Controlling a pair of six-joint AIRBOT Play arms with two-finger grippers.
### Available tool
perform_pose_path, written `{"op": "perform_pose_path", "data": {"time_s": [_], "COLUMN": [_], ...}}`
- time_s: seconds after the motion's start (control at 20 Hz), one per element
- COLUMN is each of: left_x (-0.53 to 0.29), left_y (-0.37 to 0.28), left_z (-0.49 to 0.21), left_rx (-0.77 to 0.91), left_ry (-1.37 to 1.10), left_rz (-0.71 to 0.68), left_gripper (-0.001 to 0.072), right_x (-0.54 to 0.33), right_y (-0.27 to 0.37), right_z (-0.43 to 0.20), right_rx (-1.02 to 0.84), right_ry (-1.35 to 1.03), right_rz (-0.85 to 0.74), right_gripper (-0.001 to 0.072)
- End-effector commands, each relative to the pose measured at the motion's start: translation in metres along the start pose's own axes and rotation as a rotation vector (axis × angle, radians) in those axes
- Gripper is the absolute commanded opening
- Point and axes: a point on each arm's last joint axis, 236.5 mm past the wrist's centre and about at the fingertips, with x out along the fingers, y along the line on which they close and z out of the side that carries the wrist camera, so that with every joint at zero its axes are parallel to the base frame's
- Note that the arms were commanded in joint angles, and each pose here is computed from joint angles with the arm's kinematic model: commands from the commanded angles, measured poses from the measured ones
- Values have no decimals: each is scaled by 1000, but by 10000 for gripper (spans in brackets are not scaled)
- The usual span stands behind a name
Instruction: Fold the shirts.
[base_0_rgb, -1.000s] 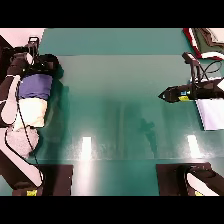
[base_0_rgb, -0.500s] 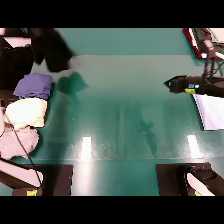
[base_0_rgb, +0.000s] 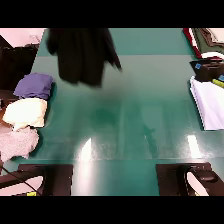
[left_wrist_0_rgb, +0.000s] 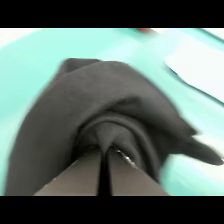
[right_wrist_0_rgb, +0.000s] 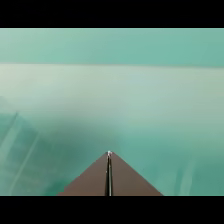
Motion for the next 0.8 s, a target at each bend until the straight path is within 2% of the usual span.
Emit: {"op": "perform_pose_path", "data": {"time_s": [0.0, 0.15, 0.2, 0.3, 0.5, 0.75], "left_x": [44, 103, 117, 126, 77, 51], "left_y": [-56, -38, -26, 5, 47, 25], "left_z": [-71, -166, -192, -225, -259, -358], "left_rx": [-53, -177, -210, -351, -542, -731], "left_ry": [199, 390, 436, 510, 630, 753], "left_rz": [-204, -196, -174, -102, -67, -46], "left_gripper": [23, 24, 64, 644, 646, 647], "right_x": [-16, -17, -15, -9, 9, 25], "right_y": [3, 4, 4, 2, -4, -9], "right_z": [11, 7, 3, -8, -35, -59], "right_rx": [-6, -3, -2, 5, 29, 53], "right_ry": [-49, -33, -14, 33, 153, 254], "right_rz": [-7, -3, 0, 4, 12, 19], "right_gripper": [22, 22, 22, 22, 22, 22]}}
